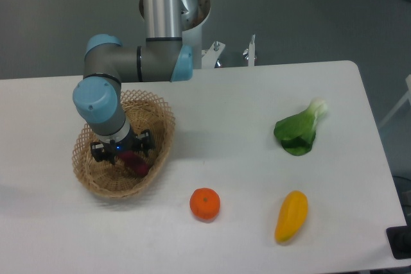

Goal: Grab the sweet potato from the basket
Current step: 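Lower the gripper onto the purple sweet potato and close on it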

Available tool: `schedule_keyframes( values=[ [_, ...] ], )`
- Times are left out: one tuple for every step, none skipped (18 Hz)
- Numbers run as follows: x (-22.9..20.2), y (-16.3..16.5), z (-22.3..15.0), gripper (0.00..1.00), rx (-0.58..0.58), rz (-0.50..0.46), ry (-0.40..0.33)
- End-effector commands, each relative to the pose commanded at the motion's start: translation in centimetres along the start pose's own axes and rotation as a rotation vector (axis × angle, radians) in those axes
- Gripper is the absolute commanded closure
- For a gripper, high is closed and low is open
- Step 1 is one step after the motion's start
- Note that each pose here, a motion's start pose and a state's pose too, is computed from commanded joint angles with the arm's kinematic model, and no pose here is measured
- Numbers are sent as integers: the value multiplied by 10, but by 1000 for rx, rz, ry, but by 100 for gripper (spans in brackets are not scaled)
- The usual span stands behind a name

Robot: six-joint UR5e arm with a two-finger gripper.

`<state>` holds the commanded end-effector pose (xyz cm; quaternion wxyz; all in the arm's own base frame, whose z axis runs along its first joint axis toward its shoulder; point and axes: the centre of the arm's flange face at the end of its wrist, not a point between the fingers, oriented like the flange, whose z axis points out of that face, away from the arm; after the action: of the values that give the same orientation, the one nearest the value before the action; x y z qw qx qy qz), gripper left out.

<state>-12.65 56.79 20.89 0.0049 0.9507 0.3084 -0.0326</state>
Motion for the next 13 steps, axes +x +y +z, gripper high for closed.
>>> schedule_keyframes(
  values=[
    [0,0,-1,39,2,0,0],
    [0,-1,-4,45,6,1,1],
    [0,0,-5,53,8,3,1],
    [0,0,-7,58,11,4,2],
    [-1,0,-7,64,11,4,2],
    [-1,0,-7,66,11,4,0],
    [-1,0,-7,69,9,6,0],
    [-1,0,-7,72,10,7,-4],
    [-2,-1,-9,73,15,11,-8],
    [-2,-3,-12,74,22,11,-10],
    [-2,-4,-18,74,34,11,-9],
    [-3,-6,-23,74,43,11,-8],
    [-3,-8,-30,74,57,14,-7]
  ],
)
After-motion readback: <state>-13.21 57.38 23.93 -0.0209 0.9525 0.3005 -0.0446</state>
